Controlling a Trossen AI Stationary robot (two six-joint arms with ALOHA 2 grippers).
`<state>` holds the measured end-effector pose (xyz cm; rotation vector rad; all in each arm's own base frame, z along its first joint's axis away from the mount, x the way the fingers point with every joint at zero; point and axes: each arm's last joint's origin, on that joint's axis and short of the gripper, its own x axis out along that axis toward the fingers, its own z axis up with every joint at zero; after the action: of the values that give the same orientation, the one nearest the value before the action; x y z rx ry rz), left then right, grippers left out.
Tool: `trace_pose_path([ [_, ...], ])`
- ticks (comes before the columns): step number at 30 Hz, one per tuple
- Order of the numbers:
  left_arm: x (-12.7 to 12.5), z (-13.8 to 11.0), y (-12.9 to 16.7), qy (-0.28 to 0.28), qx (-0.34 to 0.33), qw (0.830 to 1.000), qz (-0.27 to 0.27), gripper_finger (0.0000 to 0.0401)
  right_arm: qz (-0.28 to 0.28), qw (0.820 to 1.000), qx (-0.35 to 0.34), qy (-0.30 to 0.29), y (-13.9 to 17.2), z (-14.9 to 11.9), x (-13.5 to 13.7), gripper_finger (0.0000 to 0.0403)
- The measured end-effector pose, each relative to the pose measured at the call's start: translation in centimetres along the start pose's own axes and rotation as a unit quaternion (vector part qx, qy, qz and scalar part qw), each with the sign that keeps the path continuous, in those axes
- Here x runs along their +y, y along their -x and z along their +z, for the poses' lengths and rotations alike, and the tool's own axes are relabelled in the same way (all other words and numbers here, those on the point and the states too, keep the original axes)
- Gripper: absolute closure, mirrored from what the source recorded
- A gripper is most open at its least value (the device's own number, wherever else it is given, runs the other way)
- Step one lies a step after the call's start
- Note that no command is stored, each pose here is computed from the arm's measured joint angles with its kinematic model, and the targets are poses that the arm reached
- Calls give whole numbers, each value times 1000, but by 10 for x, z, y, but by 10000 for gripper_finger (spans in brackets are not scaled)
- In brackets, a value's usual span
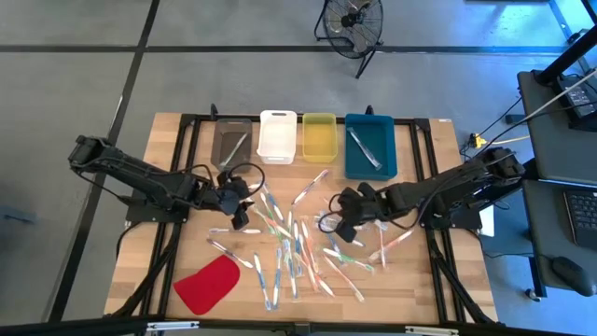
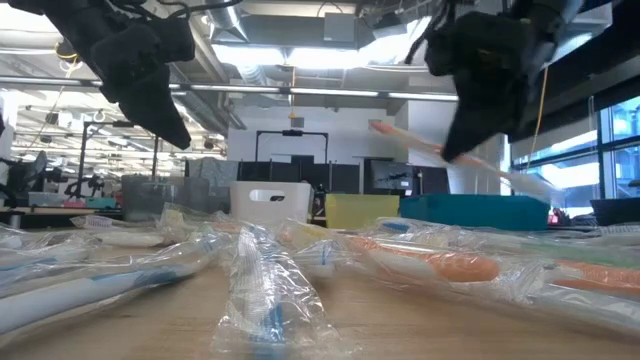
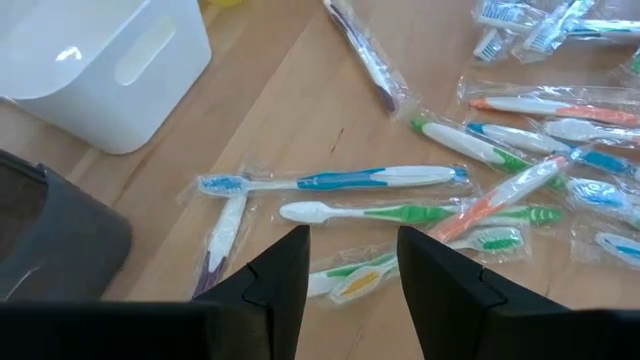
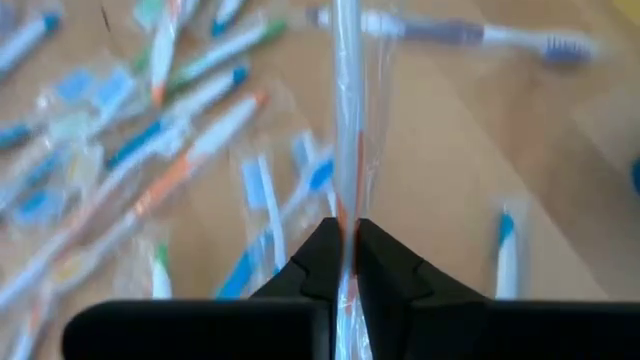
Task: Pick & Place Toothbrushes
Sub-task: Put the orange toothbrush into the yellow bin
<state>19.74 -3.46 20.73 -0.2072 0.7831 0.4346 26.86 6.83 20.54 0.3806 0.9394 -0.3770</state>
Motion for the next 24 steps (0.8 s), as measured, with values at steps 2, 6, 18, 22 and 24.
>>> trace_pose_path([
  [2,1,1,-1,-4,0,1000,3,253,1,1000,-14,0,-2,7,-4,372],
  [6,4,2,-2,-10,-1,1000,10,253,9,998,-58,-2,-5,24,-11,378],
  [18,16,7,-6,-39,-8,998,56,253,2,987,-158,-23,-12,69,-46,377],
  [22,18,7,-7,-39,-3,997,62,253,-3,980,-200,-22,-11,84,-57,383],
  [24,19,6,-7,-38,1,997,64,253,-6,975,-221,-18,-10,91,-63,381],
])
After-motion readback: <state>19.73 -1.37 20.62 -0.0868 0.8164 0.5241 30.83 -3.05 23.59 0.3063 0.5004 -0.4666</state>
